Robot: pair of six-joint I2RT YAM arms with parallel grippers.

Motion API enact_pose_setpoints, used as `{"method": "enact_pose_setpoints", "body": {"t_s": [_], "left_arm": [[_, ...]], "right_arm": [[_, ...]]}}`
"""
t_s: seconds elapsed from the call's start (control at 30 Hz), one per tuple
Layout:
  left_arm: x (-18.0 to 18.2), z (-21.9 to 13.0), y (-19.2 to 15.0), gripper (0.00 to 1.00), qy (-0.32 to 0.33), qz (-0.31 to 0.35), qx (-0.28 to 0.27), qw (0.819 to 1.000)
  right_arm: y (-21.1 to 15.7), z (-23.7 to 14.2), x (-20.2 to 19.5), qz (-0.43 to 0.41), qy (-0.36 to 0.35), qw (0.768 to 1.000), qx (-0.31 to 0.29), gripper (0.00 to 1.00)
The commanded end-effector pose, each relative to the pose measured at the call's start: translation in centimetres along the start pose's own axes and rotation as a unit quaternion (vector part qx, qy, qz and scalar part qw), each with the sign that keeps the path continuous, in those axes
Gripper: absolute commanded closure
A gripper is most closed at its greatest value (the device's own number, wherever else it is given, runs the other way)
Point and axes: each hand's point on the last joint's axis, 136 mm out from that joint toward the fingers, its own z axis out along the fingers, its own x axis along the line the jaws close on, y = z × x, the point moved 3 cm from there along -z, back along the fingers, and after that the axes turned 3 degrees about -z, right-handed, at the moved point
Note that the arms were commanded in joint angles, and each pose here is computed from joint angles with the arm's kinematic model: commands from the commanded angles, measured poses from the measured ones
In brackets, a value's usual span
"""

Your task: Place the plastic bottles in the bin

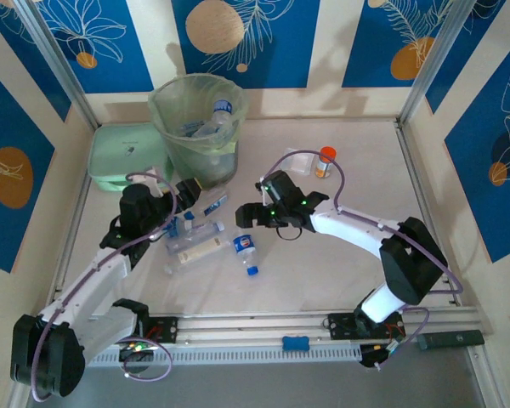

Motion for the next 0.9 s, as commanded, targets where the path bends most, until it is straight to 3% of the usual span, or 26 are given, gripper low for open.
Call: {"method": "enact_pose_setpoints", "body": {"t_s": [0.0,0.37,0.87], "left_arm": [[0.5,0.5,0.1,0.0,-0.008,-0.041,-0.024,0.999],[0.1,2.1,-0.9,0.0,-0.038,-0.063,0.006,0.997],[1.6,0.9,-2.7,0.0,-0.024,-0.074,0.013,0.997]], "right_arm": [[-1.6,0.4,0.5,-0.018,-0.015,0.999,0.043,0.08],[-2.4,4.5,1.1,-0.034,-0.045,0.991,0.118,0.12],[-2.6,7.4,-0.9,-0.025,-0.088,0.987,0.134,0.24]]}}
